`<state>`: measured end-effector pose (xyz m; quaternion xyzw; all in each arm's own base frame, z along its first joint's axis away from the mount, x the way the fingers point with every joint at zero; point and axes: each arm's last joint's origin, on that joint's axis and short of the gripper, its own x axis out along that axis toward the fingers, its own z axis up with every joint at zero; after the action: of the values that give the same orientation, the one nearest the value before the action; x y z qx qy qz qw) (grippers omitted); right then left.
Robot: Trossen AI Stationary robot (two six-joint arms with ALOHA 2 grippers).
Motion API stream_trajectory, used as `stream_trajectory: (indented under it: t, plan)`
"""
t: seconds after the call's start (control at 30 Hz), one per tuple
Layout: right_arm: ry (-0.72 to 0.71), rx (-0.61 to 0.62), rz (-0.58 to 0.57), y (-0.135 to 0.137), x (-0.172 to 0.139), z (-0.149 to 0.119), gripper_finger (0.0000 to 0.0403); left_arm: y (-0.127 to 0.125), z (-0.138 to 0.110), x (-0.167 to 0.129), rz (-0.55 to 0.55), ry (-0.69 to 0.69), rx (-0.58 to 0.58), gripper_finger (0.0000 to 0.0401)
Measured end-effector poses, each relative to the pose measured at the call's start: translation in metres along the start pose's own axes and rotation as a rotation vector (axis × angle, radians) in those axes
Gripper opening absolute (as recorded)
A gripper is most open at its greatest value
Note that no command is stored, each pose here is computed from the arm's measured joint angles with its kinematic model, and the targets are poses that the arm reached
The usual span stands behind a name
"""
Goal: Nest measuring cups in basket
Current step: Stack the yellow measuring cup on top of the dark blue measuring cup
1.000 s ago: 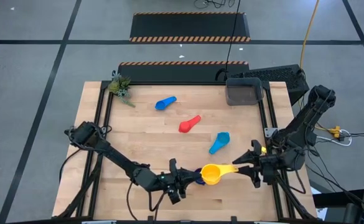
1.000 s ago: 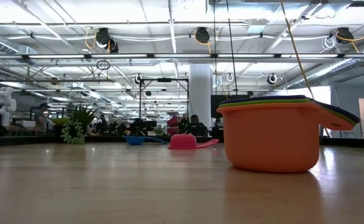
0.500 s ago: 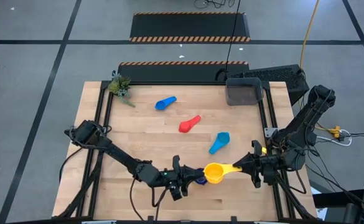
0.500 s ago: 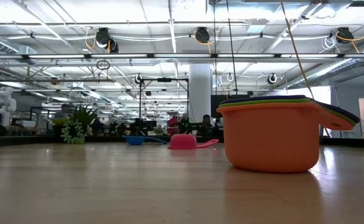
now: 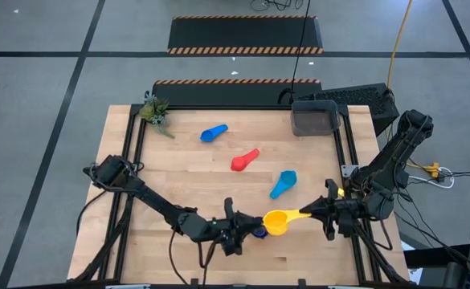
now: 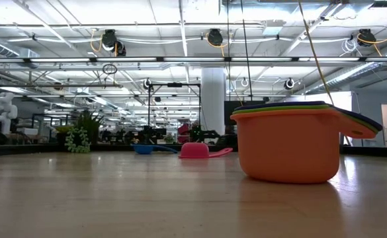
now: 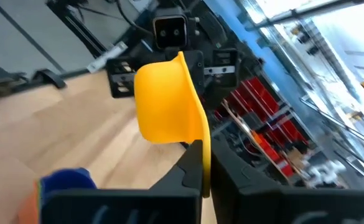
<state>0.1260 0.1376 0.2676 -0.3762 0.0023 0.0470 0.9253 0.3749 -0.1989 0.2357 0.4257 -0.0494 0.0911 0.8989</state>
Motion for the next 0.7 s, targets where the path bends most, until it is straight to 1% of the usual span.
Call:
stream_trajectory:
  t: [0.1,0.2,0.3,0.37,0.43,0.53,0.6,0.7]
  plan:
    - [0.038,-0.033,-0.033,0.001,-0.003,0.0,0.0001,0.0,0.002,-0.004,0.052,0.077,-0.047,0.0098]
    - [0.058,-0.073,-0.036,0.004,-0.006,0.0,0.0001,-0.003,0.008,-0.011,0.099,0.142,-0.099,0.0147]
    - [0.079,-0.127,-0.014,0.009,-0.009,-0.002,0.0001,-0.005,0.013,-0.017,0.144,0.198,-0.163,0.0186]
    - [0.092,-0.15,0.011,0.012,-0.011,-0.005,0.0,-0.005,0.014,-0.02,0.195,0.242,-0.241,0.0201]
    - [0.101,-0.151,0.035,0.016,-0.012,-0.007,0.0,-0.001,0.015,-0.022,0.264,0.281,-0.339,0.0208]
    - [0.122,-0.148,0.057,0.023,-0.009,-0.009,0.0,0.011,0.019,-0.023,0.323,0.291,-0.451,0.0205]
    - [0.123,-0.179,0.101,0.031,-0.006,-0.011,0.0,0.02,0.022,-0.023,0.342,0.279,-0.519,0.0195]
    - [0.106,-0.269,0.196,0.046,-0.001,-0.013,0.0,0.027,0.025,-0.025,0.344,0.276,-0.575,0.0176]
